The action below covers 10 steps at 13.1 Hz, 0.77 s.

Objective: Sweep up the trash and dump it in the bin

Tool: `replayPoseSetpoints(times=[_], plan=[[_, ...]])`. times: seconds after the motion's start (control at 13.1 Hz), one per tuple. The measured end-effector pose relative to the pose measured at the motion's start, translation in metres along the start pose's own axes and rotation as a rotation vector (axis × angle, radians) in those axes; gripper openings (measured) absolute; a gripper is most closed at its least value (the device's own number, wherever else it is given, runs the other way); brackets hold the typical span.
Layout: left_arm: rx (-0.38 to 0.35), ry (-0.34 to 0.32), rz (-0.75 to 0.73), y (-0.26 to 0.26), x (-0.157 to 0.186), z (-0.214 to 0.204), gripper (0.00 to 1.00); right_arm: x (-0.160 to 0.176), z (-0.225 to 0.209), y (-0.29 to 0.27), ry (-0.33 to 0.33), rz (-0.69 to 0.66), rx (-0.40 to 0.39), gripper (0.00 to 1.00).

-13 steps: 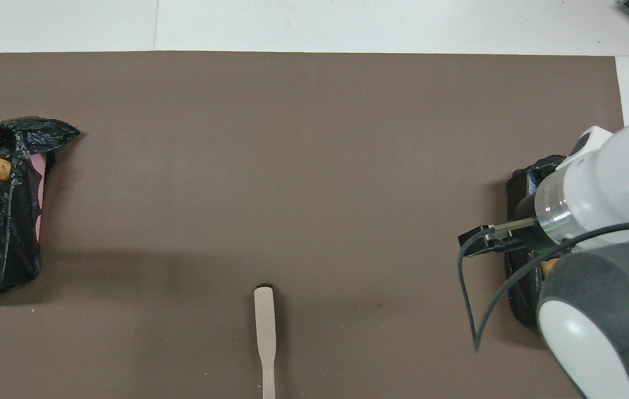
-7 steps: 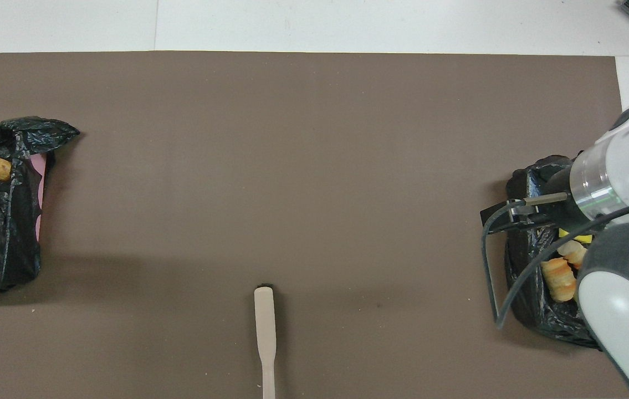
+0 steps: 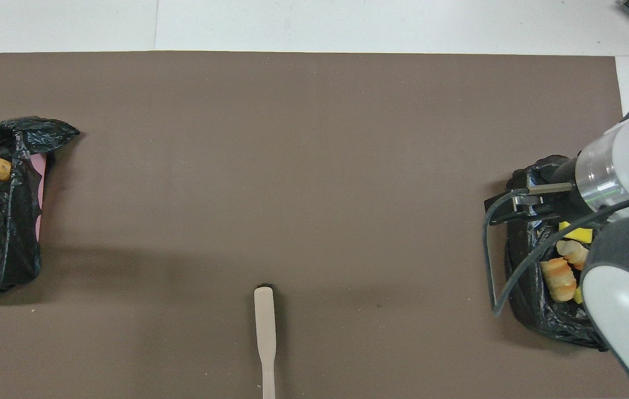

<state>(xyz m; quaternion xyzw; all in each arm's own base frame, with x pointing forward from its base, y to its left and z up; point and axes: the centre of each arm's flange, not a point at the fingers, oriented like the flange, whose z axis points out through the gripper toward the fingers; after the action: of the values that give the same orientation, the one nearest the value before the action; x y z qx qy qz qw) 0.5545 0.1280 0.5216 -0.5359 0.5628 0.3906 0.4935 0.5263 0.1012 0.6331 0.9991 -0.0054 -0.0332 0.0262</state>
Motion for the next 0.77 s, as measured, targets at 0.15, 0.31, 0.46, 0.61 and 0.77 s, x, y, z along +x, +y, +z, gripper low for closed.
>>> replayPoseSetpoints(times=[0.15,0.31,0.46,0.61,0.77], plan=[[0.005,-0.015,0.043,-0.003,-0.026,-0.001,0.31,0.001,-0.001,0.002,0.003,0.004,-0.006,1.00],[0.008,-0.004,0.042,-0.005,-0.043,-0.003,0.31,0.002,0.000,0.008,0.002,0.016,-0.004,1.00],[-0.025,0.074,-0.055,-0.002,-0.034,-0.001,0.31,0.005,0.001,0.018,0.000,0.033,-0.001,1.00],[-0.045,0.103,-0.110,0.000,-0.024,0.006,0.31,0.006,0.001,0.022,-0.002,0.041,0.001,1.00],[-0.043,0.087,-0.090,0.000,-0.023,0.012,0.31,0.006,0.001,0.020,0.000,0.037,0.001,1.00]])
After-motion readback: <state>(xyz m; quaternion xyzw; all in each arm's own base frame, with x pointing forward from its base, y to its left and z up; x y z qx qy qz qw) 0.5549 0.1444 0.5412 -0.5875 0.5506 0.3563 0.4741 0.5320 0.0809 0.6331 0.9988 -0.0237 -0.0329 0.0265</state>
